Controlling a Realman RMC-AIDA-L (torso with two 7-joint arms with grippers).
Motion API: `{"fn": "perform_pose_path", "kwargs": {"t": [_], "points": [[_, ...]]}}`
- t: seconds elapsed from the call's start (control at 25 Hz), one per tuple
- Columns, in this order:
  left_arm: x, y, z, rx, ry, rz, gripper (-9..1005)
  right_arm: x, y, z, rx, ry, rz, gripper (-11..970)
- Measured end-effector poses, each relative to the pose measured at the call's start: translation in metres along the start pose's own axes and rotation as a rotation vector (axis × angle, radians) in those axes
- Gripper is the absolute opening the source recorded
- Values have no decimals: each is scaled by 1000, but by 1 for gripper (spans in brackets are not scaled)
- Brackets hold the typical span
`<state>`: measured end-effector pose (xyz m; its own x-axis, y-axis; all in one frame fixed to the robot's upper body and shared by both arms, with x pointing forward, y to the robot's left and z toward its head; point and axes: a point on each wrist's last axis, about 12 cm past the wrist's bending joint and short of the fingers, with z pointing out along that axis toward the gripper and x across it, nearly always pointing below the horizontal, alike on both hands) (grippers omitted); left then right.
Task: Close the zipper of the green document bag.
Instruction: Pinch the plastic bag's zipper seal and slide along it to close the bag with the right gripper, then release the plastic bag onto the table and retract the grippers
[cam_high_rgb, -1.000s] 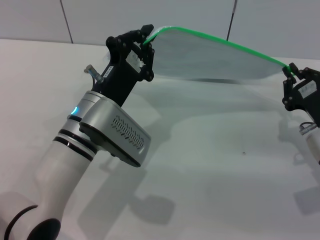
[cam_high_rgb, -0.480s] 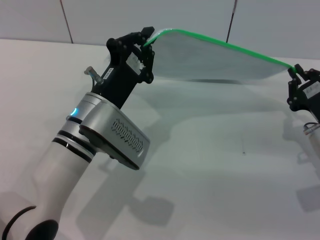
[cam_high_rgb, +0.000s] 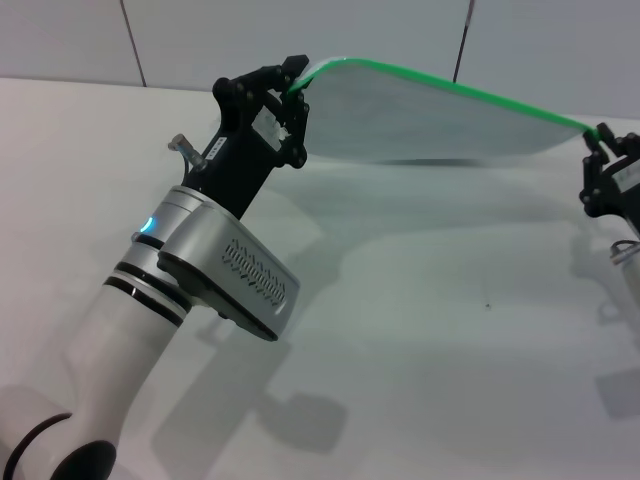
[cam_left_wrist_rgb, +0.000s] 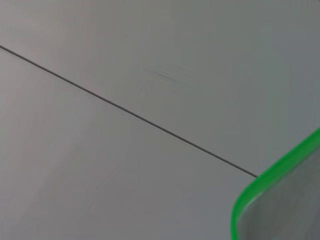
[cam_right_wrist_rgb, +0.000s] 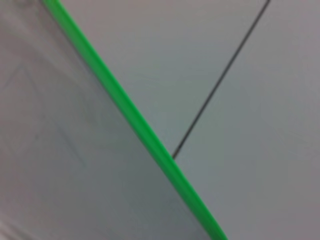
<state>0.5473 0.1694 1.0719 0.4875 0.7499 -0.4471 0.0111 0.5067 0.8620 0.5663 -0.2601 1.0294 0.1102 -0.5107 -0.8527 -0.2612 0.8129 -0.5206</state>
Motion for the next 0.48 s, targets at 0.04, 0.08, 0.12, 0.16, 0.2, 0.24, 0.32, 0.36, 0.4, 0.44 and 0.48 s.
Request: {"fn": "perform_pose_path", "kwargs": {"t": [0.04, 0.08, 0.12, 0.16, 0.2, 0.24, 0.32, 0.36, 0.4, 0.44, 0.48], "points": [[0, 0, 0, -1, -1, 0, 55, 0, -1, 0, 8, 2, 4, 129], [0, 0, 0, -3, -2, 1, 55, 0, -1, 1, 11, 2, 5, 130], [0, 0, 0, -4, -2, 2, 55, -1, -1, 1, 13, 2, 6, 130], [0, 0, 0, -4, -2, 3, 55, -1, -1, 1, 13, 1, 7, 131], [0, 0, 0, -4, -1, 5, 59, -1, 0, 2, 12, 0, 8, 131], [0, 0, 0, -4, -1, 7, 63, -2, 0, 2, 12, 0, 9, 132], [1, 0, -1, -3, 0, 9, 70, -2, 1, 2, 10, -2, 13, 133], [1, 0, -1, -3, 0, 9, 74, -3, 2, 3, 9, -3, 15, 133], [0, 0, -1, -3, -1, 9, 78, -3, 2, 3, 8, -4, 16, 134], [0, -1, -1, 1, -10, 4, 82, -3, 2, 3, 8, -4, 16, 134], [-1, -1, -1, 2, -16, 3, 85, -3, 2, 3, 8, -4, 16, 135]]}}
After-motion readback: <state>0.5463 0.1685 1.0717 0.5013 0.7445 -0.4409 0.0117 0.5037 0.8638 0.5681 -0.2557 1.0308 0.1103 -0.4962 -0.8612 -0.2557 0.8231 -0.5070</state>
